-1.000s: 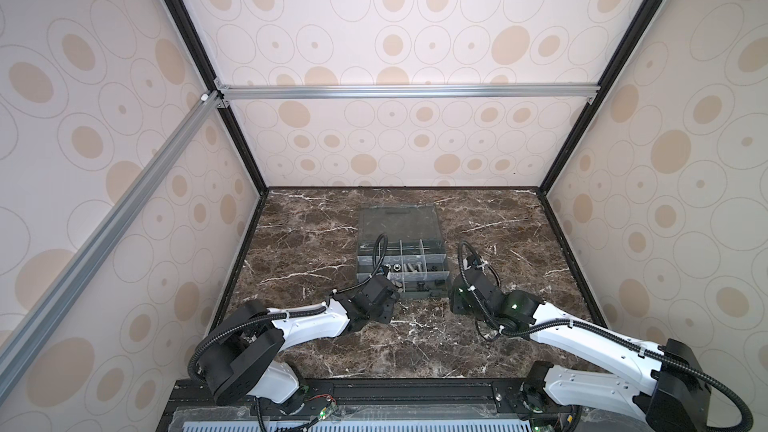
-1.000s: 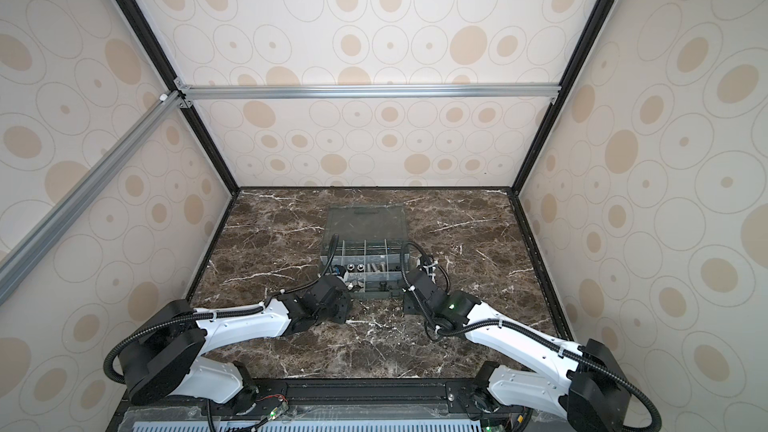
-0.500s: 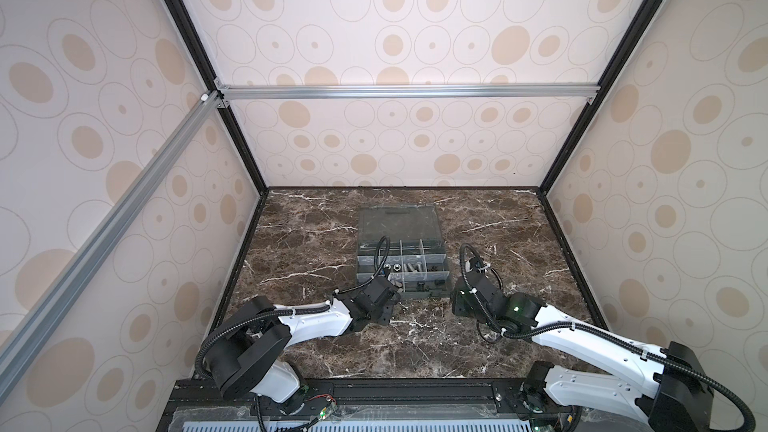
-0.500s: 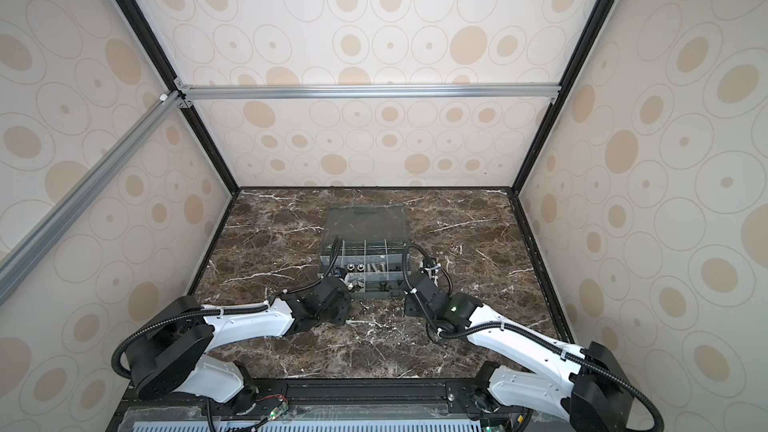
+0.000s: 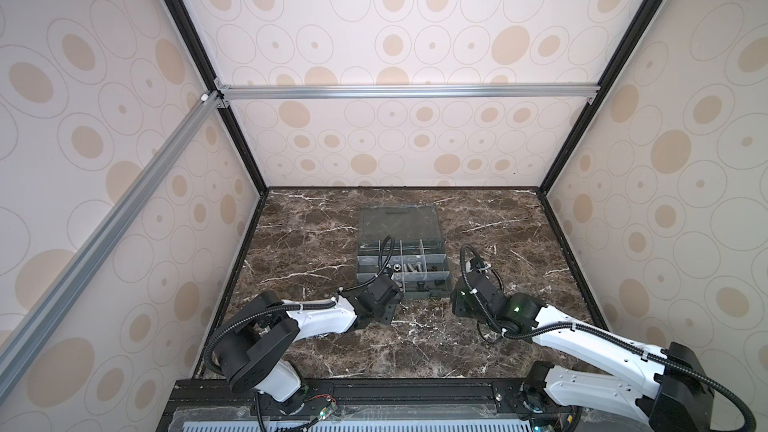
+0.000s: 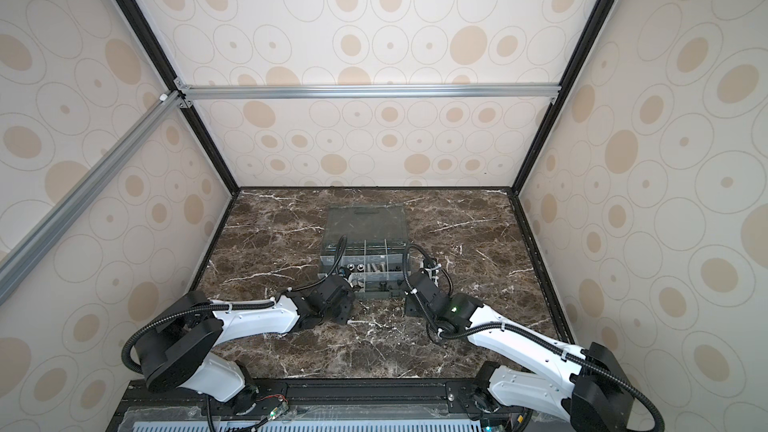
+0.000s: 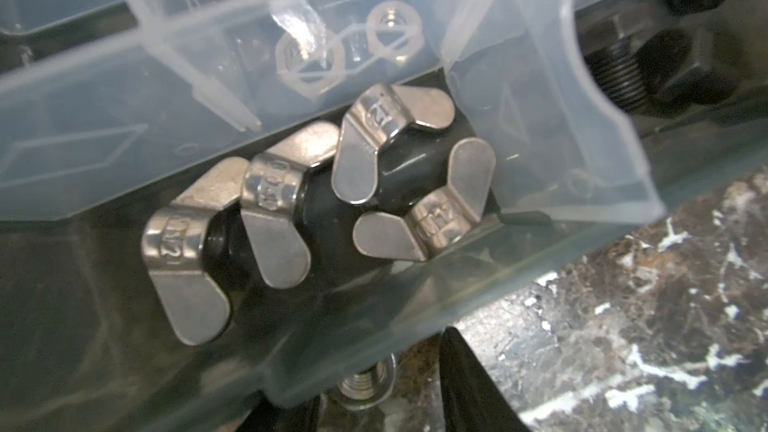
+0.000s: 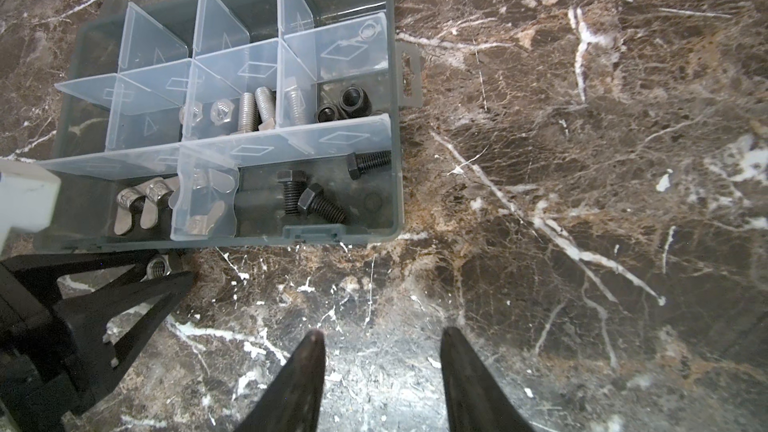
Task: Sort the screws and nuts into containers
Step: 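Lower the left gripper onto the last silver hex nut and close, then lift the hex nut with the left gripper into the nut compartment and open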
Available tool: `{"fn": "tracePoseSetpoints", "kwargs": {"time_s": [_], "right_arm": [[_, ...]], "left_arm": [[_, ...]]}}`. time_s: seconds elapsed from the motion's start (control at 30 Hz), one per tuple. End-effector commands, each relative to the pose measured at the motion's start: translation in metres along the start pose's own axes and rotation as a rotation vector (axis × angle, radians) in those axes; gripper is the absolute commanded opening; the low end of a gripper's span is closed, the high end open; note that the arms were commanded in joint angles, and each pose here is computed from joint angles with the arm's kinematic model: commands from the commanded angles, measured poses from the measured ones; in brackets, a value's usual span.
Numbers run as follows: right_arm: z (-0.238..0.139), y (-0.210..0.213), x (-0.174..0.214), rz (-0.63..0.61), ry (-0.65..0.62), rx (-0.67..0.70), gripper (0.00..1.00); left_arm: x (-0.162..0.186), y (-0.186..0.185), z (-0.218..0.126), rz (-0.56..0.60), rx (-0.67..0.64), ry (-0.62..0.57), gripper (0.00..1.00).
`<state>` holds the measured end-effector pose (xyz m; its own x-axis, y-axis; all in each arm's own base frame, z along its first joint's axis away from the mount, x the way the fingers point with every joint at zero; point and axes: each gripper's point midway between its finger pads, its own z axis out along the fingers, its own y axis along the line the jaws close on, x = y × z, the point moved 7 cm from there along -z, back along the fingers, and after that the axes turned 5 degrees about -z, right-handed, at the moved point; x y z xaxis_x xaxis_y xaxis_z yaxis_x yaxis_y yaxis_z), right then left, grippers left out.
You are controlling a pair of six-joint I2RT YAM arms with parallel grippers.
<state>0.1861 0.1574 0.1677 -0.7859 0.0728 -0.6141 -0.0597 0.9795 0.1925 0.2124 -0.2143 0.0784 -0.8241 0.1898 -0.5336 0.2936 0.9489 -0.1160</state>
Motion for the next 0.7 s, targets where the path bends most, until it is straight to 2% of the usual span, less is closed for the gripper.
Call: {"fn": "tracePoseSetpoints", "kwargs": {"time_s": [0.0, 0.67], "right_arm": [[0.000, -0.008, 0.003, 0.018, 0.003, 0.032, 0.49], [0.000, -0.008, 0.005, 0.019, 0.002, 0.028, 0.49]], "left_arm": [[-0.010, -0.005, -0.001, 0.027, -0.007, -0.020, 0.44], [0.014, -0.001, 0.000, 0.057, -0.014, 0.037, 0.23]]}}
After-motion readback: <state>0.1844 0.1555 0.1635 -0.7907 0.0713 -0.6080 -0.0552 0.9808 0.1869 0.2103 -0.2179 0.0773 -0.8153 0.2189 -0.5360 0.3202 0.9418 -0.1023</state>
